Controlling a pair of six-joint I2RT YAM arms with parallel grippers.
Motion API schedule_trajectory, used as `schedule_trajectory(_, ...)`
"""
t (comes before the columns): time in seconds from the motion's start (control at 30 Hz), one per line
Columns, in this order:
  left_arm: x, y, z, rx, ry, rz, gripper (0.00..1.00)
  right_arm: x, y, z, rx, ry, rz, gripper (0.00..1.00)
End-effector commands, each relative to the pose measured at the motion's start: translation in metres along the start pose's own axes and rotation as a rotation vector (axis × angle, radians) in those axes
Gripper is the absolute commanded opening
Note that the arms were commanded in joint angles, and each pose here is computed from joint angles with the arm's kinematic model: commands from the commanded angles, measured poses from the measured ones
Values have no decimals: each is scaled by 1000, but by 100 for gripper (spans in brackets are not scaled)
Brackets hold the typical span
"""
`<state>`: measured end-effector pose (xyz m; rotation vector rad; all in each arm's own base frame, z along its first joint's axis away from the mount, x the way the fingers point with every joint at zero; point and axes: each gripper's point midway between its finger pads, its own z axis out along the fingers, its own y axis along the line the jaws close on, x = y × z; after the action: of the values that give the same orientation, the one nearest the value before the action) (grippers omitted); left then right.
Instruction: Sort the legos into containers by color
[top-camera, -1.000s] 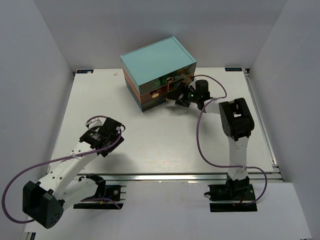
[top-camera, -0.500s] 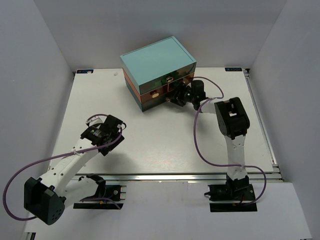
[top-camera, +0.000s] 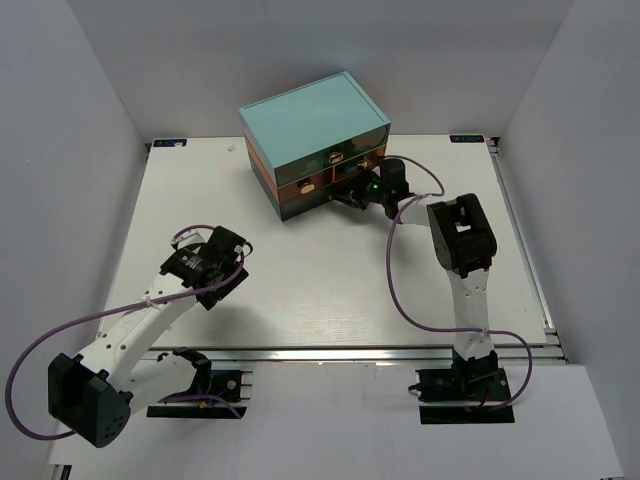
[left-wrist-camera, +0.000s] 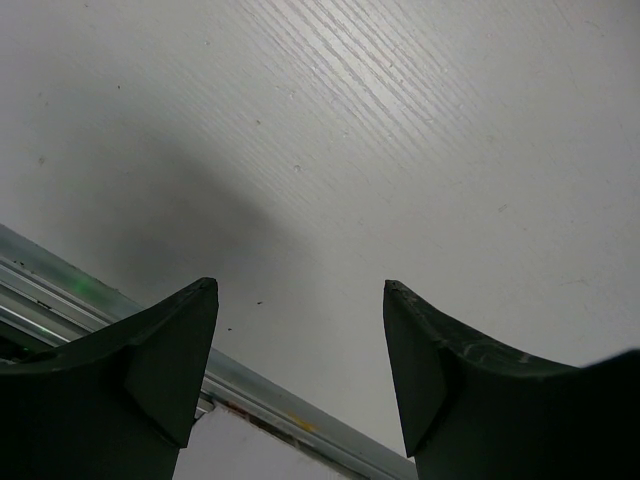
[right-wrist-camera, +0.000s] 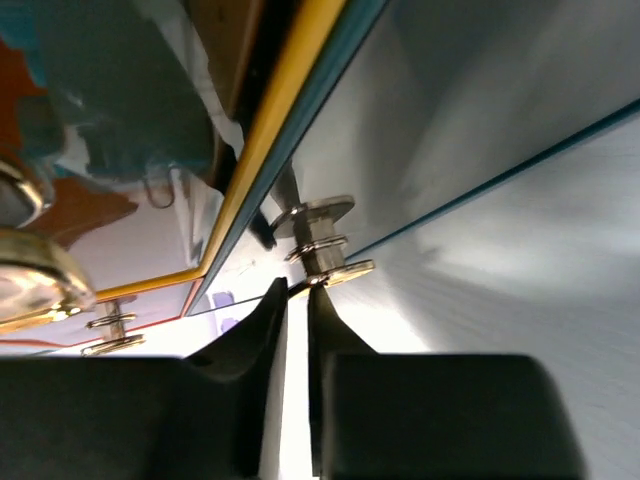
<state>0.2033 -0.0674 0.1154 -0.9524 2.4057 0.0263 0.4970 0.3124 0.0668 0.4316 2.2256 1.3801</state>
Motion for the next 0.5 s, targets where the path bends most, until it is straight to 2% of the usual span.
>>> schedule_trajectory(0.0, -10, -5, -9, 24, -25, -40, 77, -26, 21, 13, -75, -123, -152, 8)
schedule_trajectory(0.27, -8, -7, -7, 42, -26, -60, 77, -4, -2, -22, -62, -93, -134, 6)
schedule_trajectory(0.47, -8, -7, -5, 45, -27, -57, 77, -5, -9, -33, -52, -101, -139, 6)
